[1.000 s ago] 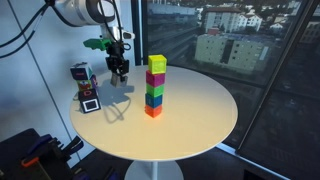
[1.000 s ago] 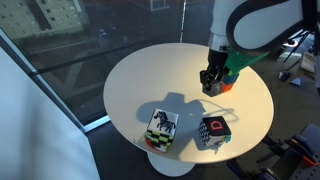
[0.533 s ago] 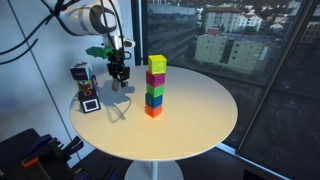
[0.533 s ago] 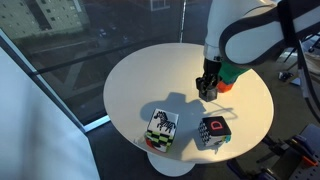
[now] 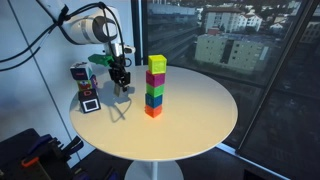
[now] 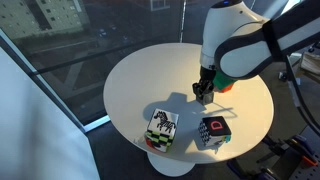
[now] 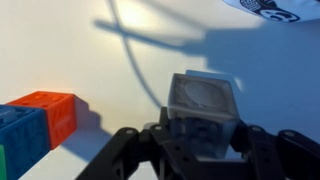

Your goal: Pick up the gray block and put it on the table

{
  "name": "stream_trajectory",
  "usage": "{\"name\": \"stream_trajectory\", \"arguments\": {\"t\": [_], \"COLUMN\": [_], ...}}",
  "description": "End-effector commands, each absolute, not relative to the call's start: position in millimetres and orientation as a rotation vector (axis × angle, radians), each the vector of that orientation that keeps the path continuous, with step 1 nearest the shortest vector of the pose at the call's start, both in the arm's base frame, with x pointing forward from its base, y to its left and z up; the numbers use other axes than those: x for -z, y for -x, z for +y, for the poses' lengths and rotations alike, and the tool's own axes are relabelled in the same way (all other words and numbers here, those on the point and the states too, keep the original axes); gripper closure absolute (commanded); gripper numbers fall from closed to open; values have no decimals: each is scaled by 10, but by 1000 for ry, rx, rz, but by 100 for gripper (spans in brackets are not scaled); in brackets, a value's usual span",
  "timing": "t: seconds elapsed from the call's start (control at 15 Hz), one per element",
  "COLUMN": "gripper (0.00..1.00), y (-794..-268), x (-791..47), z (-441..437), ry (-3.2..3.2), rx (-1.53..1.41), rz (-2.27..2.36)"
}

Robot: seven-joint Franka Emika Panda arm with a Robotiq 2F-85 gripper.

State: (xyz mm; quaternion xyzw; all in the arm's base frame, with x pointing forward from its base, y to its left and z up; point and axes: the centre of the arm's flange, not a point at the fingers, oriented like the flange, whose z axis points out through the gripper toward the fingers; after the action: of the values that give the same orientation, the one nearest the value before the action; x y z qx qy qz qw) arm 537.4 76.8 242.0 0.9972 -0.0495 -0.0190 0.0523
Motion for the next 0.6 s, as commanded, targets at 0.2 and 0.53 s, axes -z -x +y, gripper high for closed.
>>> {"name": "stream_trajectory", "arguments": {"t": [0.2,0.53], "gripper": [71,42], "y": [-5441,-5437], "x": [-2279,-2206], "z": [776,772], "ry": [-2989,-2973], "rx": [-9,-21], "rz": [-199,-217]}}
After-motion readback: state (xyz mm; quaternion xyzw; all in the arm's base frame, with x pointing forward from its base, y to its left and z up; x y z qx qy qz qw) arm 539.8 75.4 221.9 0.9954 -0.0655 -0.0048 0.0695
